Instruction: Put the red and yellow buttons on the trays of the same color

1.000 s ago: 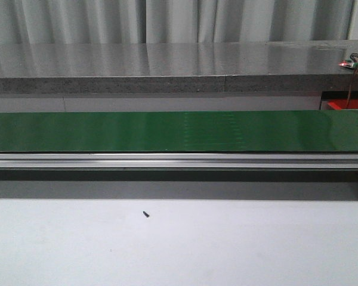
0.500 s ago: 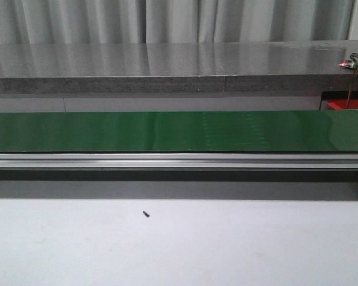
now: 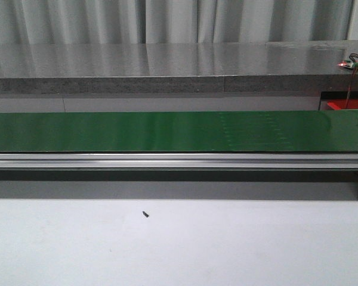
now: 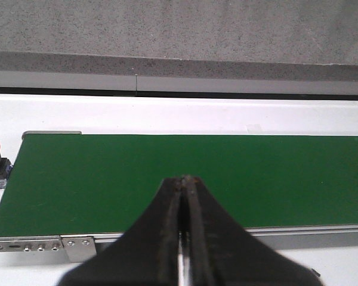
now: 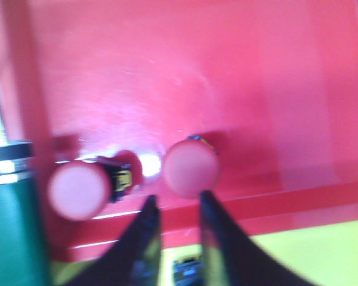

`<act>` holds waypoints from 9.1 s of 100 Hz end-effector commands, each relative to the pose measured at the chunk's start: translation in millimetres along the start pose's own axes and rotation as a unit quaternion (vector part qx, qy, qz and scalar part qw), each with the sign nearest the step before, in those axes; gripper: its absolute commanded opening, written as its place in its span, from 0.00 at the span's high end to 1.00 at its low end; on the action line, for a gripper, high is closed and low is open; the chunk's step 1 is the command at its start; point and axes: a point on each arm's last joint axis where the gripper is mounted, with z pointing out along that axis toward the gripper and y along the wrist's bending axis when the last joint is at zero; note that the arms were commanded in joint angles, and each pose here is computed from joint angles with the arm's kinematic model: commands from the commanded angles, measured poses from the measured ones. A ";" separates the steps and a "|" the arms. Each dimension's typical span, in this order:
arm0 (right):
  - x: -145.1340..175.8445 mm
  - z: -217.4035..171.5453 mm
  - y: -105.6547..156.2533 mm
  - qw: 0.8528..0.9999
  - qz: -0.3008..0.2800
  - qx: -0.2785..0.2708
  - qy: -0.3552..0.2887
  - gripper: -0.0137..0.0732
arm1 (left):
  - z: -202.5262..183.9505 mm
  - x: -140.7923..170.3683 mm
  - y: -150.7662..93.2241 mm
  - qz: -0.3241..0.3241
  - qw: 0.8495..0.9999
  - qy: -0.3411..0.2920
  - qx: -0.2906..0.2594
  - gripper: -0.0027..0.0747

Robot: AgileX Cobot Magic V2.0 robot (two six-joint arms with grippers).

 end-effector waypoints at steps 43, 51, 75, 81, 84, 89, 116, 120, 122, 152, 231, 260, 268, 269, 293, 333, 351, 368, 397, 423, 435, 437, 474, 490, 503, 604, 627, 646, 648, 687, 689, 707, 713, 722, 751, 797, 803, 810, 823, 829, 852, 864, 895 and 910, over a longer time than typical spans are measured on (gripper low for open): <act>37.3 -122.3 74.2 0.984 -0.054 -0.042 -0.164 0.92 | -6.0 -15.0 -3.3 -0.003 0.999 -0.053 0.008 0.99; 54.6 -134.3 81.2 0.980 -0.061 -0.045 -0.185 0.92 | -6.0 -15.0 -3.3 -0.003 0.999 -0.053 0.008 0.99; 104.4 -170.7 102.5 0.960 -0.097 -0.063 -0.255 0.92 | -5.9 -14.0 -3.4 -0.003 0.999 -0.048 0.008 0.99; 114.8 -174.7 107.4 0.959 -0.106 -0.071 -0.251 0.92 | -5.9 -14.0 -3.4 -0.003 0.999 -0.048 0.008 0.99; 121.2 -178.0 109.8 0.960 -0.111 -0.077 -0.247 0.92 | -5.9 -14.0 -3.4 -0.003 0.999 -0.048 0.008 0.99; 131.5 -181.0 112.6 0.959 -0.118 -0.084 -0.243 0.92 | -5.9 -14.0 -3.4 -0.003 0.999 -0.048 0.008 0.99; 179.9 -189.8 116.6 0.944 -0.131 -0.104 -0.284 0.92 | -5.9 -14.0 -3.4 -0.003 0.999 -0.048 0.008 0.99; 188.5 -190.1 114.9 0.942 -0.127 -0.105 -0.292 0.92 | -5.9 -14.0 -3.4 -0.003 0.999 -0.048 0.008 0.99; 192.7 -190.2 114.0 0.941 -0.127 -0.105 -0.296 0.92 | -5.9 -14.0 -3.4 -0.003 0.999 -0.048 0.008 0.99; 246.3 -188.0 102.6 0.927 -0.120 -0.102 -0.339 0.92 | -5.9 -14.2 -3.4 -0.003 0.999 -0.049 0.008 0.99; 256.0 -191.4 100.6 0.924 -0.120 -0.102 -0.349 0.92 | -16.6 -64.6 41.1 -0.020 0.986 -0.072 -0.150 0.99; 256.0 -191.4 100.6 0.924 -0.120 -0.102 -0.349 0.92 | 14.1 -71.5 83.6 -0.079 0.975 -0.016 -0.206 0.91; 256.0 -191.4 100.6 0.924 -0.120 -0.102 -0.349 0.92 | 26.8 -70.6 92.2 -0.094 0.974 0.003 -0.206 0.78; 256.0 -191.4 100.6 0.924 -0.120 -0.102 -0.349 0.92 | 27.6 -71.2 92.7 -0.095 0.974 0.003 -0.206 0.75; 256.0 -191.4 100.6 0.924 -0.120 -0.102 -0.349 0.92 | 61.8 -70.7 111.6 -0.111 0.971 0.047 -0.206 0.21; 256.0 -191.4 100.6 0.924 -0.120 -0.102 -0.349 0.92 | 117.4 -65.8 165.8 -0.227 0.935 0.132 -0.237 0.23; 256.0 -191.4 100.6 0.924 -0.120 -0.102 -0.349 0.92 | 145.9 -50.3 185.2 -0.249 0.922 0.176 -0.239 0.23; 256.0 -191.4 100.6 0.924 -0.120 -0.102 -0.349 0.92 | 166.3 -37.1 197.5 -0.268 0.910 0.198 -0.246 0.23; 256.0 -191.4 100.6 0.924 -0.120 -0.102 -0.349 0.92 | 196.5 -19.0 215.2 -0.284 0.897 0.228 -0.250 0.23; 256.0 -191.4 100.6 0.924 -0.120 -0.102 -0.349 0.92 | 217.2 -6.4 227.2 -0.292 0.889 0.246 -0.251 0.23; 256.0 -191.4 100.6 0.924 -0.120 -0.102 -0.349 0.92 | 222.9 -2.7 230.8 -0.296 0.888 0.243 -0.254 0.23; 256.0 -191.4 100.6 0.924 -0.120 -0.102 -0.349 0.92 | 223.7 -2.2 231.3 -0.296 0.888 0.242 -0.255 0.23; 256.0 -191.4 100.6 0.924 -0.120 -0.102 -0.349 0.92 | 227.2 0.5 233.6 -0.295 0.889 0.239 -0.256 0.48; 256.0 -191.4 100.6 0.924 -0.120 -0.102 -0.349 0.92 | 227.2 0.5 233.6 -0.294 0.889 0.240 -0.256 0.66; 256.0 -191.4 100.6 0.924 -0.120 -0.102 -0.349 0.92 | 225.5 -1.2 232.7 -0.292 0.889 0.243 -0.255 0.67; 256.0 -191.4 100.6 0.924 -0.120 -0.102 -0.349 0.92 | 181.3 -64.7 143.3 -0.151 0.941 0.240 -0.185 0.68; 256.0 -191.4 100.6 0.924 -0.120 -0.102 -0.349 0.92 | 197.2 -57.1 130.0 -0.136 0.941 0.261 -0.168 0.68; 256.0 -191.4 100.6 0.924 -0.120 -0.102 -0.349 0.92 | 197.3 -57.0 129.4 -0.131 0.942 0.263 -0.163 0.56; 256.0 -191.4 100.6 0.924 -0.120 -0.102 -0.349 0.92 | 197.4 -57.0 128.9 -0.130 0.942 0.263 -0.160 0.52; 256.0 -191.4 100.6 0.924 -0.120 -0.102 -0.349 0.92 | 189.0 -64.7 124.1 -0.127 0.948 0.248 -0.152 0.30; 256.0 -191.4 100.6 0.924 -0.120 -0.102 -0.349 0.92 | 187.9 -65.5 123.7 -0.126 0.949 0.247 -0.152 0.30; 256.0 -191.4 100.6 0.924 -0.120 -0.102 -0.349 0.92 | 176.3 -74.4 119.2 -0.120 0.954 0.229 -0.152 0.30; 256.0 -191.4 100.6 0.924 -0.120 -0.102 -0.349 0.92 | 170.8 -78.1 119.3 -0.112 0.956 0.221 -0.159 0.30; 256.0 -191.4 100.6 0.924 -0.120 -0.102 -0.349 0.92 | 161.4 -83.4 124.9 -0.116 0.957 0.204 -0.170 0.30; 256.0 -191.4 100.6 0.924 -0.120 -0.102 -0.349 0.92 | 134.0 -78.3 168.1 -0.155 0.938 0.214 -0.224 0.30; 256.0 -191.4 100.6 0.924 -0.120 -0.102 -0.349 0.92 | 109.6 -58.3 234.0 -0.188 0.907 0.229 -0.299 0.30; 256.0 -191.4 100.6 0.924 -0.120 -0.102 -0.349 0.92 | 112.7 -53.3 239.0 -0.181 0.907 0.242 -0.294 0.30; 256.0 -191.4 100.6 0.924 -0.120 -0.102 -0.349 0.92 | 117.5 -47.3 244.0 -0.168 0.907 0.259 -0.287 0.30; 256.0 -191.4 100.6 0.924 -0.120 -0.102 -0.349 0.92 | 129.4 -34.4 252.2 -0.136 0.907 0.297 -0.268 0.30; 256.0 -191.4 100.6 0.924 -0.120 -0.102 -0.349 0.92 | 134.2 -29.0 255.4 -0.123 0.906 0.311 -0.260 0.30; 256.0 -191.4 100.6 0.924 -0.120 -0.102 -0.349 0.92 | 147.6 -12.1 267.5 -0.089 0.899 0.349 -0.248 0.30; 256.0 -191.4 100.6 0.924 -0.120 -0.102 -0.349 0.92 | 151.0 -7.2 273.6 -0.077 0.895 0.356 -0.256 0.30; 256.0 -191.4 100.6 0.924 -0.120 -0.102 -0.349 0.92 | 166.2 1.9 284.9 -0.070 0.900 0.340 -0.262 0.30; 256.0 -191.4 100.6 0.924 -0.120 -0.102 -0.349 0.92 | 172.3 4.6 289.7 -0.065 0.904 0.328 -0.266 0.30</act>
